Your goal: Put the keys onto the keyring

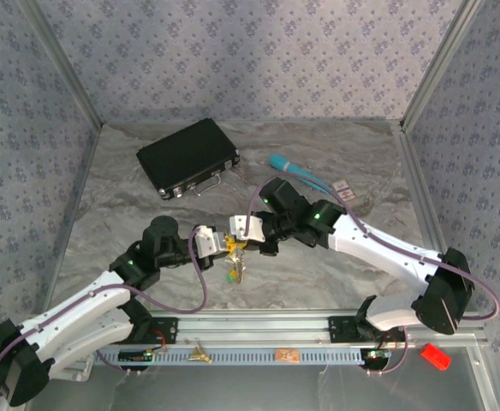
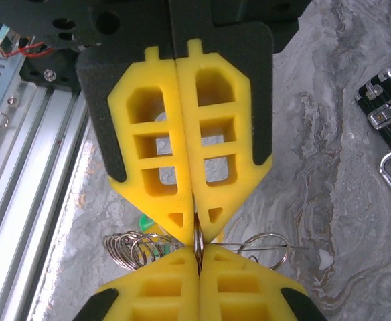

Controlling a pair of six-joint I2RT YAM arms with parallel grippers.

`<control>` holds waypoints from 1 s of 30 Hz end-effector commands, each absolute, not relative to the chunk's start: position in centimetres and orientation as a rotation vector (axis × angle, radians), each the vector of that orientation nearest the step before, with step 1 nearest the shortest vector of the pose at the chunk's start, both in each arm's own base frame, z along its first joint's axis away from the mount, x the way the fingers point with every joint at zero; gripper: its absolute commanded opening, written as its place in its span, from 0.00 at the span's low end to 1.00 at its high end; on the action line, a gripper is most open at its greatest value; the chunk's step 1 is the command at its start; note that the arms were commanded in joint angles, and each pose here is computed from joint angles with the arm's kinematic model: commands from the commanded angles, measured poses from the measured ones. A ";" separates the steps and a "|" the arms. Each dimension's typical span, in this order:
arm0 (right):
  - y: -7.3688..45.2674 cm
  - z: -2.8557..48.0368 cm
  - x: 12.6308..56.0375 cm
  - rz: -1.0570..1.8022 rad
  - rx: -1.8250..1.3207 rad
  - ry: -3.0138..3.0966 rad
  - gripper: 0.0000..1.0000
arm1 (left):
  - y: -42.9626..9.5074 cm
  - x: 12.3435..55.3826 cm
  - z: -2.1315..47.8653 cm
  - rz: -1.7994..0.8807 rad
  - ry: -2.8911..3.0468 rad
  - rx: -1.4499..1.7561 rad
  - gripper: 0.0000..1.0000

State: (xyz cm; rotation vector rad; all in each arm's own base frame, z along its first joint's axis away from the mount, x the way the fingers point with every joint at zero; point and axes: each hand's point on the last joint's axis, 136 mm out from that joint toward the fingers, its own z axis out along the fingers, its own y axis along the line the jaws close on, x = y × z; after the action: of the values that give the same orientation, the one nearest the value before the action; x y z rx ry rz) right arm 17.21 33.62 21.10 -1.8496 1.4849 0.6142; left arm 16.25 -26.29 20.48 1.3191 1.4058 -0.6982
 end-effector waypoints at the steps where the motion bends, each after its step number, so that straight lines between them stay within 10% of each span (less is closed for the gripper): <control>1: 33.4 23.1 17.4 0.688 -1.733 1.476 0.29 | -26.6 16.1 22.5 -0.693 1.327 1.317 0.00; 20: 32.3 22.8 18.4 0.844 -1.463 1.685 0.36 | -26.5 16.9 22.5 -0.643 1.298 1.279 0.00; 30: 30.3 24.1 20.7 0.943 -0.809 2.242 0.35 | -26.4 17.3 22.7 -0.612 1.299 1.262 0.00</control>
State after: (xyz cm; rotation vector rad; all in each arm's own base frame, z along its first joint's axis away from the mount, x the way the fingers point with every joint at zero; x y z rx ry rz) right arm 19.81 31.03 23.17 -1.0867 2.0375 0.9015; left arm 17.38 -26.11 20.98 1.2808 1.3788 -0.6249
